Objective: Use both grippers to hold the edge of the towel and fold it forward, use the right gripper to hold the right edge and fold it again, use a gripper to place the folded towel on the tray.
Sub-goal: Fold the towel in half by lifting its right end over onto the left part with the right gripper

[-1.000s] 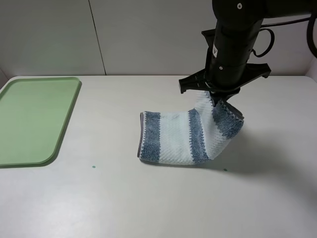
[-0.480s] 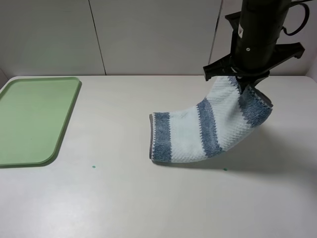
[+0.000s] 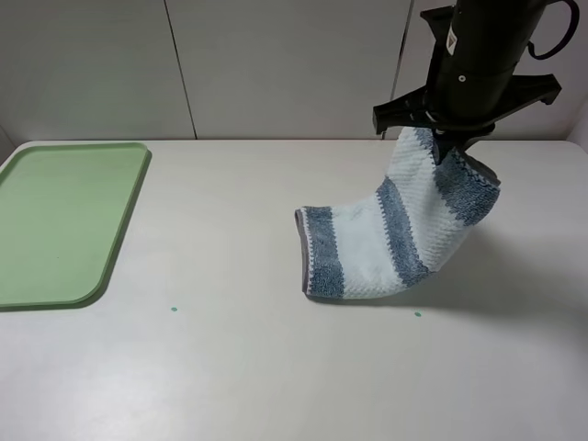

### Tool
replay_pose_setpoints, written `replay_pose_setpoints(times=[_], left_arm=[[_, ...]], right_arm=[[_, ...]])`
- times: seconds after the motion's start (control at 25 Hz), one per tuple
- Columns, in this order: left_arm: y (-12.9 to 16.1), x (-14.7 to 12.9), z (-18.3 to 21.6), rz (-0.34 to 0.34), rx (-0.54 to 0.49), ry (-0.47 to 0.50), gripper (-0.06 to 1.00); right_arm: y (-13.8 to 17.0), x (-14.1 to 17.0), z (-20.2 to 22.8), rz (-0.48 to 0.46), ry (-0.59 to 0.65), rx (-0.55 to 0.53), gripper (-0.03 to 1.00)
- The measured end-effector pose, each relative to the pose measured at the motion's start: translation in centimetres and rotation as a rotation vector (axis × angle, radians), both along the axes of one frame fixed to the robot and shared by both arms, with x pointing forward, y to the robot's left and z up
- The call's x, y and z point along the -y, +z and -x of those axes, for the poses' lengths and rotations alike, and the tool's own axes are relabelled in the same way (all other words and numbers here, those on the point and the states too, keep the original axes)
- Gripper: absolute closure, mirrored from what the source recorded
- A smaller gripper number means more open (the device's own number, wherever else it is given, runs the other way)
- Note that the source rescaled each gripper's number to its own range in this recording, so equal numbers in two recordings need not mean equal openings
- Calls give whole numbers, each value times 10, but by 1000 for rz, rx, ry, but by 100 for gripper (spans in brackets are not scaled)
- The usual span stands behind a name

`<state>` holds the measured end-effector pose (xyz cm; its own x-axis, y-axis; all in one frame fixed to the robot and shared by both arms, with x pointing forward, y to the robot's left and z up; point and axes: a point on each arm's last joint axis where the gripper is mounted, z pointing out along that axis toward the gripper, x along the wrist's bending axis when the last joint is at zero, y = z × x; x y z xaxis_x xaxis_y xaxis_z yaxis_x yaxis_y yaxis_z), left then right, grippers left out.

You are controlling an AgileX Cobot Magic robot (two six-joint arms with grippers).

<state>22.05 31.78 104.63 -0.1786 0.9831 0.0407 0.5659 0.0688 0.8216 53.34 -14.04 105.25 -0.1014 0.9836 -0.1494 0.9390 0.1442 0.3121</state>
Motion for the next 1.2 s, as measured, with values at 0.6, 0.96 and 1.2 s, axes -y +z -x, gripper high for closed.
replay_pose_setpoints(times=[0.6, 0.96, 1.2], left_arm=[[0, 0, 0, 0, 0, 0, 8], [0, 0, 0, 0, 0, 0, 8], [0, 0, 0, 0, 0, 0, 8]], right_arm=[[-30, -36, 0, -13, 70, -34, 92], [-46, -53, 3, -37, 81, -60, 92], [-52, -62, 4, -61, 85, -63, 92]])
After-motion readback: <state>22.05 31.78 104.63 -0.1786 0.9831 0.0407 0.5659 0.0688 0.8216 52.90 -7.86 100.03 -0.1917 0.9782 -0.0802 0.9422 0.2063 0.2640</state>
